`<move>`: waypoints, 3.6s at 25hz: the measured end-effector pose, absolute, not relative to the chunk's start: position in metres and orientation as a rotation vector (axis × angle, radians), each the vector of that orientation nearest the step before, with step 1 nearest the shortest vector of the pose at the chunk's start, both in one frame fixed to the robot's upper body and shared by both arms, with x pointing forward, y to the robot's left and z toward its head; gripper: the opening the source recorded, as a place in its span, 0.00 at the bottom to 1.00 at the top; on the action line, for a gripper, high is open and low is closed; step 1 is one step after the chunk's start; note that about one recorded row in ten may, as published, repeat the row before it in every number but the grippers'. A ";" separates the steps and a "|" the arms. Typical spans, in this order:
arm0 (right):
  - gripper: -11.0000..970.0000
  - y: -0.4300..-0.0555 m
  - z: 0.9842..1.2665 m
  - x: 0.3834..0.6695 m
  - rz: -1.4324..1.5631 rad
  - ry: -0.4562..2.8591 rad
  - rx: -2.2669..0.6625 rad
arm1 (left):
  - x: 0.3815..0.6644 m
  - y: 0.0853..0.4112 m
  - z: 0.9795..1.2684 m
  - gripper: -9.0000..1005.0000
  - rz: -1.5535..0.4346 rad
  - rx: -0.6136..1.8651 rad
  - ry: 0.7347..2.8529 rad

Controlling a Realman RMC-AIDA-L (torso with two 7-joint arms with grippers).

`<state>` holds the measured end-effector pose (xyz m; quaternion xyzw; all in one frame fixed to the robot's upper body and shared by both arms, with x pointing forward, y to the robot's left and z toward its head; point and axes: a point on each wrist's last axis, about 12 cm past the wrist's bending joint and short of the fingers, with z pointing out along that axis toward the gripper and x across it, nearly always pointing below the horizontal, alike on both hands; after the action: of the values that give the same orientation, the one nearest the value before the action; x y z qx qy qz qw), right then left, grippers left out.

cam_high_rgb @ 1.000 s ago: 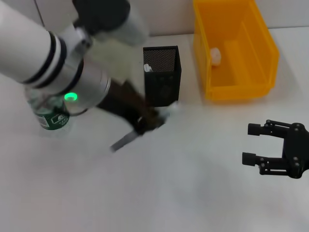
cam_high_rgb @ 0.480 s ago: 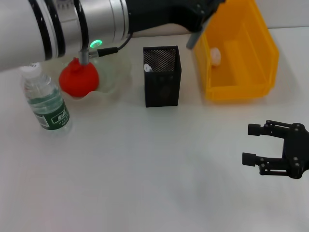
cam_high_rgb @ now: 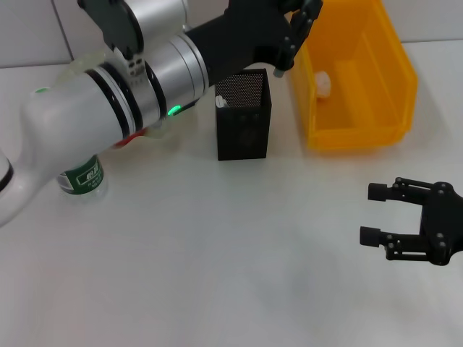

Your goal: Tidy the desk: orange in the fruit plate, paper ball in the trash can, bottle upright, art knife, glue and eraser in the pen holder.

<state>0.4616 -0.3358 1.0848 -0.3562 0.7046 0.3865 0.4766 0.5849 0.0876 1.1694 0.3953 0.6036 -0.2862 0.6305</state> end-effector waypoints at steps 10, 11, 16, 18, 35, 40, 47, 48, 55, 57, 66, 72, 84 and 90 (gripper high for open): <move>0.83 -0.336 1.084 0.461 0.944 1.720 -0.873 | 0.596 0.089 1.140 0.16 -0.601 0.917 1.294; 0.83 -0.336 1.084 0.461 0.944 1.720 -0.873 | 0.597 0.089 1.139 0.16 -0.598 0.916 1.299; 0.83 -0.334 1.084 0.462 0.947 1.719 -0.879 | 0.601 0.095 1.134 0.16 -0.569 0.911 1.321; 0.83 -0.334 1.084 0.462 0.947 1.719 -0.880 | 0.601 0.096 1.133 0.15 -0.563 0.910 1.324; 0.83 -0.332 1.086 0.466 0.951 1.714 -0.890 | 0.609 0.101 1.129 0.18 -0.547 0.848 1.365; 0.83 -0.332 1.086 0.466 0.953 1.714 -0.890 | 0.614 0.106 1.128 0.22 -0.545 0.797 1.393; 0.83 -0.333 1.086 0.465 0.952 1.713 -0.888 | 0.604 0.107 1.140 0.42 -0.646 0.737 1.360; 0.83 -0.333 1.086 0.465 0.950 1.712 -0.886 | 0.591 0.105 1.148 0.46 -0.720 0.756 1.315; 0.83 -0.334 1.088 0.465 0.949 1.705 -0.883 | 0.537 0.117 1.162 0.74 -0.948 0.983 1.206; 0.83 -0.334 1.088 0.466 0.946 1.705 -0.883 | 0.525 0.144 1.162 0.80 -1.099 1.088 1.197; 0.83 -0.330 1.089 0.469 0.953 1.677 -0.898 | 0.504 0.248 1.094 0.85 -1.150 0.921 1.279; 0.83 -0.323 1.090 0.465 0.997 1.591 -0.930 | 0.485 0.256 1.060 0.85 -1.048 0.968 1.373; 0.83 -0.309 1.088 0.466 1.049 1.510 -1.007 | 0.485 0.242 1.043 0.86 -1.018 1.041 1.470; 0.83 -0.308 1.085 0.471 1.042 1.561 -0.986 | 0.484 0.247 1.044 0.85 -1.042 1.016 1.488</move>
<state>0.4708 -0.3084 1.0845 -0.4057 0.6423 0.4287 0.4889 0.4836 0.2470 1.0440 0.4211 0.6169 -0.4319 0.5055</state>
